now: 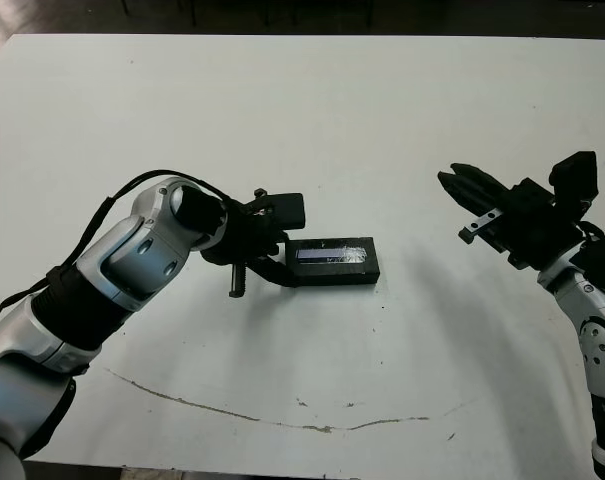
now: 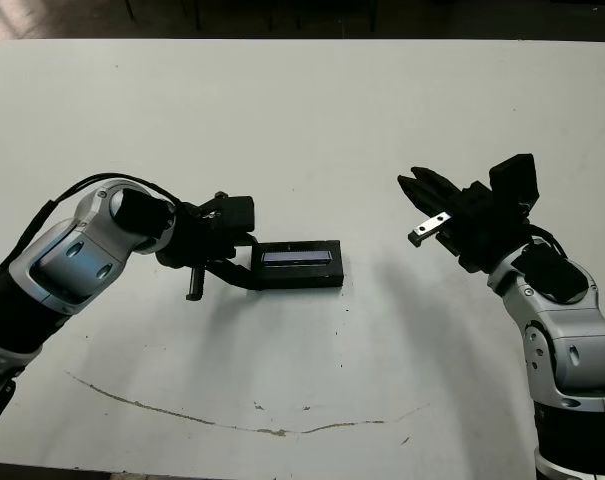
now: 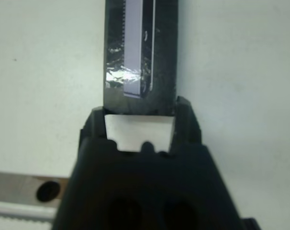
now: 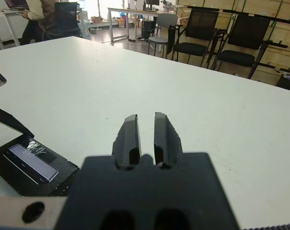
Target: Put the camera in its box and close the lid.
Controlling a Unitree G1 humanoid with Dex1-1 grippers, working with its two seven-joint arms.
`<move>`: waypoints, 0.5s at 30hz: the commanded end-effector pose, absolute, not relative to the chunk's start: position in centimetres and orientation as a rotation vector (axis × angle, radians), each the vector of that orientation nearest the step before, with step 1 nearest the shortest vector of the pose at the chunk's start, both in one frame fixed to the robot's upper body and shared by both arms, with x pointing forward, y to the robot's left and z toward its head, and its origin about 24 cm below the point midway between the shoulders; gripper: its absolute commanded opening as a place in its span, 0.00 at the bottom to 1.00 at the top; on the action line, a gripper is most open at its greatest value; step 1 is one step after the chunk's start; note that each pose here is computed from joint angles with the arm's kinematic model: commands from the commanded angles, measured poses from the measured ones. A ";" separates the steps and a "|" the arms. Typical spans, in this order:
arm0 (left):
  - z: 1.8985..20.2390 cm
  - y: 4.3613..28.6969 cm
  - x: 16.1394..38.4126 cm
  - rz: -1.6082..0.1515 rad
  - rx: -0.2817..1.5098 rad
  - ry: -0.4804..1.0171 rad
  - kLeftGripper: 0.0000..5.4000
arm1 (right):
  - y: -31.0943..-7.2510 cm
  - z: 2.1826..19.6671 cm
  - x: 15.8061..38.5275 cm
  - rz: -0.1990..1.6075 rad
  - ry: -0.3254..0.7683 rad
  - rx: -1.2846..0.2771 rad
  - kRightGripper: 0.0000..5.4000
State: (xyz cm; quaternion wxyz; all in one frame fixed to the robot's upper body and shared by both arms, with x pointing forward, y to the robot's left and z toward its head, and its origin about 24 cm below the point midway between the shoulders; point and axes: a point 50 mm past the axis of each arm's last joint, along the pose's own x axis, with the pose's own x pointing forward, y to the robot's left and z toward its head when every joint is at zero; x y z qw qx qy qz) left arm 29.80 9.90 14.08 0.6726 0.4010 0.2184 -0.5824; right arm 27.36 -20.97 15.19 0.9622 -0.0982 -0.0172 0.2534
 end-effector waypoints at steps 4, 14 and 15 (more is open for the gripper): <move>12.2 10.4 28.9 -1.498 0.926 0.539 0.39 | -21.2 14.3 27.1 0.516 0.009 -0.185 0.00; 11.2 15.5 29.0 -1.439 0.809 0.675 0.83 | -21.2 14.5 27.1 0.511 0.005 -0.198 0.00; 11.2 16.2 28.8 -1.433 0.801 0.675 0.87 | -21.2 14.5 27.1 0.512 0.005 -0.199 0.00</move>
